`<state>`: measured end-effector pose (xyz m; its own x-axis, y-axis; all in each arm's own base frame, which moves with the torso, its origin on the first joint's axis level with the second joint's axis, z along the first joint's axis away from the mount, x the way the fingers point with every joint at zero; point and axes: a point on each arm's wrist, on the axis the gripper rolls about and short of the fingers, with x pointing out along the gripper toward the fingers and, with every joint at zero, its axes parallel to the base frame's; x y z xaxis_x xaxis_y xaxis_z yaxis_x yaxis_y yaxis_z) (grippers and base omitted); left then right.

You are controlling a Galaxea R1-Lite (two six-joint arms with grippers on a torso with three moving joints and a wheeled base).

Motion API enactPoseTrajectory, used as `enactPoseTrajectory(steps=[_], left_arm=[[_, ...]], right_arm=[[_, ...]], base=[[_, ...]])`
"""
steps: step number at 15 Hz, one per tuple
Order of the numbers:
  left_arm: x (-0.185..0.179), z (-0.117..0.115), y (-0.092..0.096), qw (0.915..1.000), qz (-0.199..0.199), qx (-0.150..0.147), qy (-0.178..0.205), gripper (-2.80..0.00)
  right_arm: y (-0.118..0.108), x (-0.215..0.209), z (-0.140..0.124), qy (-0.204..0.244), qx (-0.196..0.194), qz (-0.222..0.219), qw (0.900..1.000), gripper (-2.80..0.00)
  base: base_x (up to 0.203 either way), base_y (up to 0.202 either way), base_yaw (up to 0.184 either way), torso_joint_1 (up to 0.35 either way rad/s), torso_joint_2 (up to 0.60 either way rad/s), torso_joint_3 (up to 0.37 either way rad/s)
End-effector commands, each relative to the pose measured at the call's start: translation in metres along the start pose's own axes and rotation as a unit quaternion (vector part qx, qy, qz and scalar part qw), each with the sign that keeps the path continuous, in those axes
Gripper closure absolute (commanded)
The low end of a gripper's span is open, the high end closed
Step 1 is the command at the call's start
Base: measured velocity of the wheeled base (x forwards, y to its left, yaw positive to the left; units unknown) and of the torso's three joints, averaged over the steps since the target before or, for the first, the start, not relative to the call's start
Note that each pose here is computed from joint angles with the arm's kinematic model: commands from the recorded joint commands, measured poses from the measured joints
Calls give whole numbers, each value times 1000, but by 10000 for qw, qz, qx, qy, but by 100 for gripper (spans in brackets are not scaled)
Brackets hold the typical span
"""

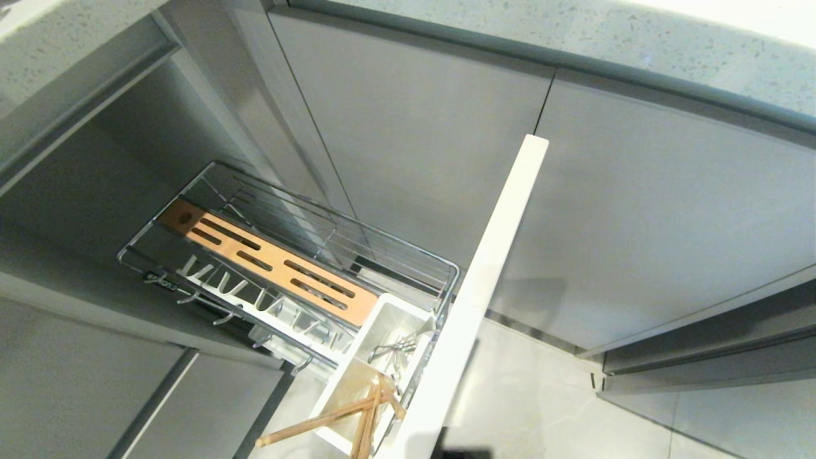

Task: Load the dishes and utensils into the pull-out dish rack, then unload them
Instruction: Pick up the bowl and place it in the cupboard

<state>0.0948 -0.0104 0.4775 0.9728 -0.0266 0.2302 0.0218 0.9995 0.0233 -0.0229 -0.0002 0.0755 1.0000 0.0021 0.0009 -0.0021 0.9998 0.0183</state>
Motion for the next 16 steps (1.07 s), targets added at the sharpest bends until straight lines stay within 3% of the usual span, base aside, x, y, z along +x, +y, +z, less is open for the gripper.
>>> enactPoseTrajectory(steps=[1,3,4,5,16], left_arm=[[4,-2,0,10000,27,4,68,0],[5,-2,0,10000,71,35,62,0],[7,-3,0,9999,69,77,89,-154],[12,-6,-1,9997,74,181,153,-280],[24,-9,-3,9991,51,396,138,-280]], right_arm=[[0,0,0,12,1,4,10000,0],[0,0,0,12,0,4,10000,0],[0,0,0,12,1,4,10000,0],[0,0,0,12,1,4,10000,0],[0,0,0,12,1,4,10000,0]], base=[[0,0,0,0,0,0],[0,0,0,0,0,0],[0,0,0,0,0,0],[0,0,0,0,0,0],[0,0,0,0,0,0]])
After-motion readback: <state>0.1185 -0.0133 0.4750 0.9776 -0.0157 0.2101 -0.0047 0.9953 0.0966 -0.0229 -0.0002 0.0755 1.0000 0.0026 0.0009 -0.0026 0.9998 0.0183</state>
